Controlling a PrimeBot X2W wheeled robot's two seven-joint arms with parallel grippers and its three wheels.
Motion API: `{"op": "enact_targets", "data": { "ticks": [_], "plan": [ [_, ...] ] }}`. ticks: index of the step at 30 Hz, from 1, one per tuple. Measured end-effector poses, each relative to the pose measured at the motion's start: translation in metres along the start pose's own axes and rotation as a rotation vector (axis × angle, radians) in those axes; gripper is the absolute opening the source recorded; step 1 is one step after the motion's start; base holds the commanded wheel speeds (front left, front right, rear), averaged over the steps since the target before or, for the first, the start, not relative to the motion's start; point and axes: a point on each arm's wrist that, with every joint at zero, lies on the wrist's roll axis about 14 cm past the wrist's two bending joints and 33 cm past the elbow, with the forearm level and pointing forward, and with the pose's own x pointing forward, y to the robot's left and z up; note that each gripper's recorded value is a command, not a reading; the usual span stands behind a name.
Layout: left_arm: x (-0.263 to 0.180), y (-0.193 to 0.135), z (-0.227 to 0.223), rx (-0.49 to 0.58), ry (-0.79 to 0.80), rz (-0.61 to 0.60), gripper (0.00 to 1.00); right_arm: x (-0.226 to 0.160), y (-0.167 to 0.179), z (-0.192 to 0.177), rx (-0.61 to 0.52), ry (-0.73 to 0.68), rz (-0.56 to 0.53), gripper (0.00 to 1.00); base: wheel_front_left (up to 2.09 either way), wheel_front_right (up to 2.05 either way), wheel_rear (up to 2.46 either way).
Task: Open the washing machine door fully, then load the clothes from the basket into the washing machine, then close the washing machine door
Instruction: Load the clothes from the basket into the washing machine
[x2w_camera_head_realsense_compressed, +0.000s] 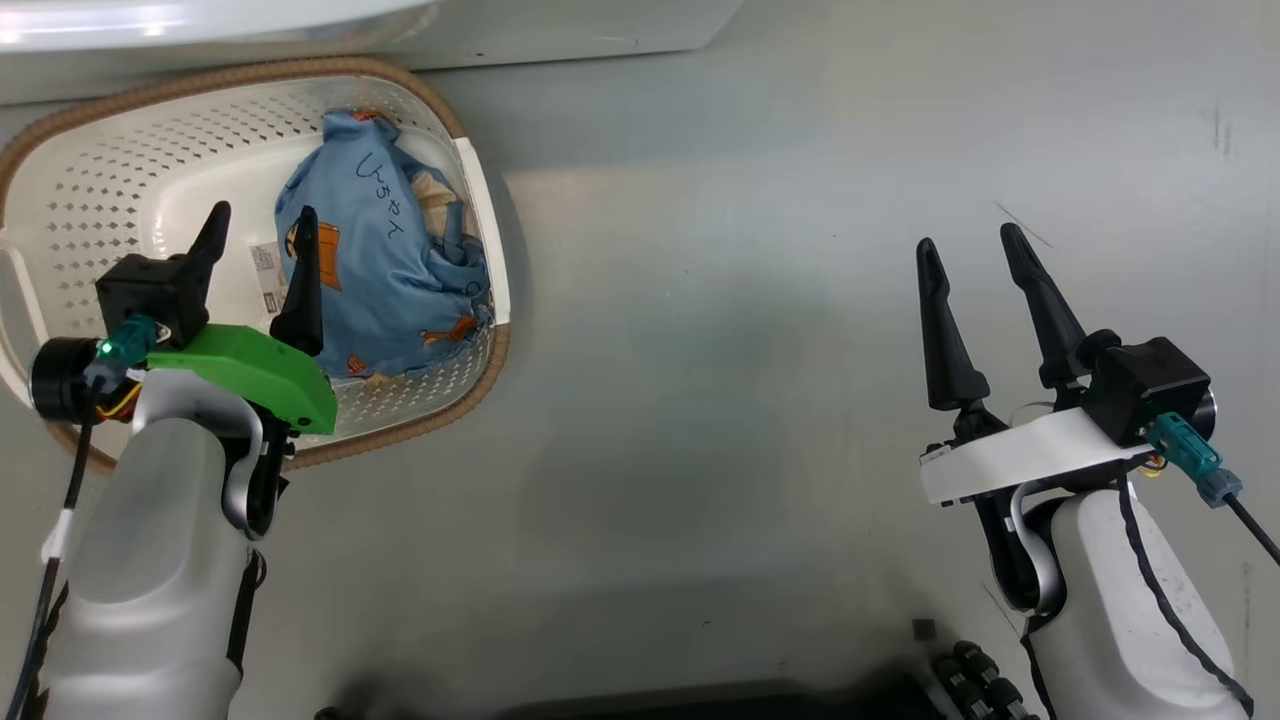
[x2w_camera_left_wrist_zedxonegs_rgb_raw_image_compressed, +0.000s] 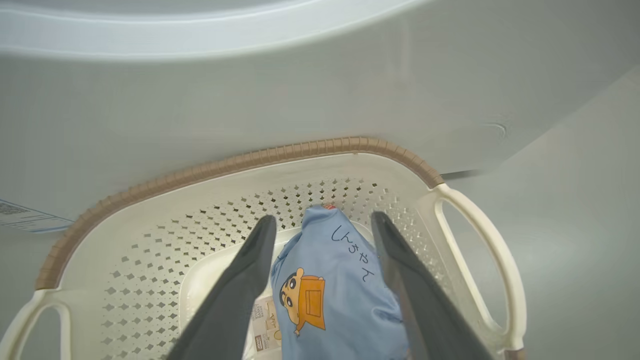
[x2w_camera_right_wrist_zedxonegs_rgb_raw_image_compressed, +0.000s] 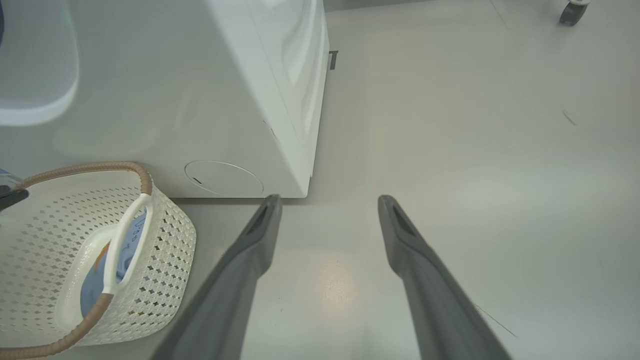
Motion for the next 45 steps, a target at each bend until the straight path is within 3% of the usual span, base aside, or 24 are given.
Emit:
{"op": "enact_targets", "data": {
  "ticks": [11,20,27,35,45],
  "plan": [
    [0.016,0.007,-0.071,-0.044,0.234,0.014,1.0,0.006,-0.009,-0.028,0.004,0.062,-0.021,1.0,0.0,0.0,0.0],
    [0.038,-0.012,-0.093,-0.021,0.332,-0.06,1.0,0.006,-0.014,-0.045,0.016,0.102,-0.038,1.0,0.0,0.0,0.0],
    [0.035,0.002,-0.124,0.032,0.465,-0.055,1.0,0.004,-0.02,-0.055,0.025,0.128,-0.065,1.0,0.0,0.0,0.0],
    [0.044,-0.009,-0.137,0.011,0.519,-0.077,1.0,0.003,-0.025,-0.061,0.031,0.14,-0.087,1.0,0.0,0.0,0.0],
    [0.053,-0.001,-0.148,0.005,0.56,-0.06,1.0,0.002,-0.03,-0.068,0.04,0.157,-0.11,1.0,0.0,0.0,0.0]
  ]
}}
